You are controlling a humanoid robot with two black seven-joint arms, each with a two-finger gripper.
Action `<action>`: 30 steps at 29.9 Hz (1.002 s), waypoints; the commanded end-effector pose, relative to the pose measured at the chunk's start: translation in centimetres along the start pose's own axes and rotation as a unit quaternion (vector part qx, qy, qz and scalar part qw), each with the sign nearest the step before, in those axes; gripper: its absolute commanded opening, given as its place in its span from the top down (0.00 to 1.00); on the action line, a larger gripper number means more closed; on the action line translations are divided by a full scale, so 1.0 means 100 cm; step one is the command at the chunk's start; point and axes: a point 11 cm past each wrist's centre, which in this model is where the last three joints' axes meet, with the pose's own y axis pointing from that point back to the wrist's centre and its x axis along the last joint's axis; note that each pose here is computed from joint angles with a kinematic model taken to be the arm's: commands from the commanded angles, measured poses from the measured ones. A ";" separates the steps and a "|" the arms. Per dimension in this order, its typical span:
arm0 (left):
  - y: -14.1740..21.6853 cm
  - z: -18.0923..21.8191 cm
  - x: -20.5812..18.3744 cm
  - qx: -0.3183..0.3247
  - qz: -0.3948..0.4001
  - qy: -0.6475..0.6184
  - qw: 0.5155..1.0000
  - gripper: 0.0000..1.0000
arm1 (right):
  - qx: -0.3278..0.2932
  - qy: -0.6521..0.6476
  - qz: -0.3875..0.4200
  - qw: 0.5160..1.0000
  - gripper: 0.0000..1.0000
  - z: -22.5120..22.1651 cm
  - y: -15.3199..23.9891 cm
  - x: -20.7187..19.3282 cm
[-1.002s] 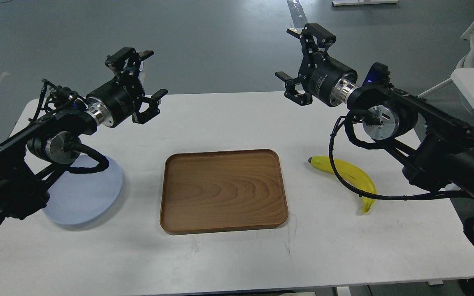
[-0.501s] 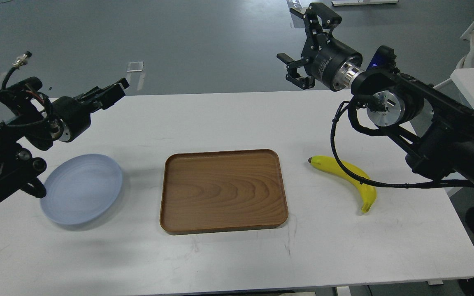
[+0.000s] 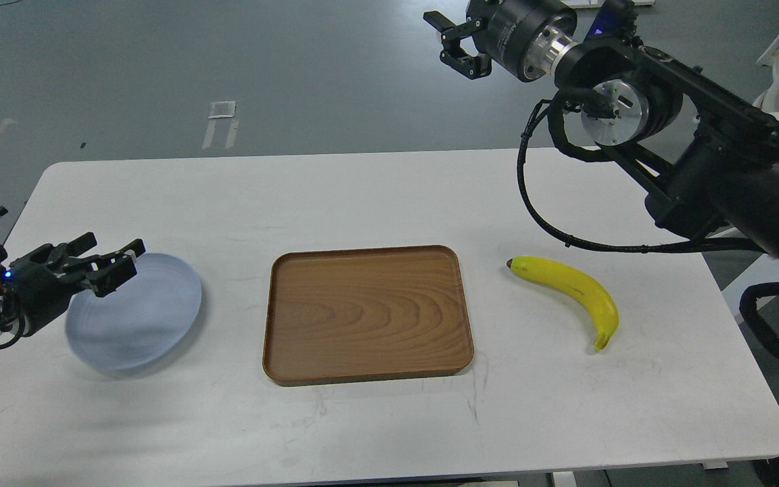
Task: Place banana on plate with both arms
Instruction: 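Lower the left gripper to the edge of the light blue plate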
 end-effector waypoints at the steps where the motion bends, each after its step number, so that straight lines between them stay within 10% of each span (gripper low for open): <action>1: 0.009 -0.014 -0.013 0.023 -0.011 -0.003 1.000 0.09 | 0.003 0.001 0.000 1.000 0.00 -0.003 -0.002 -0.001; 30: 0.023 -0.045 -0.060 0.089 -0.049 0.029 0.994 0.09 | -0.009 -0.002 0.007 1.000 0.00 0.011 0.003 0.006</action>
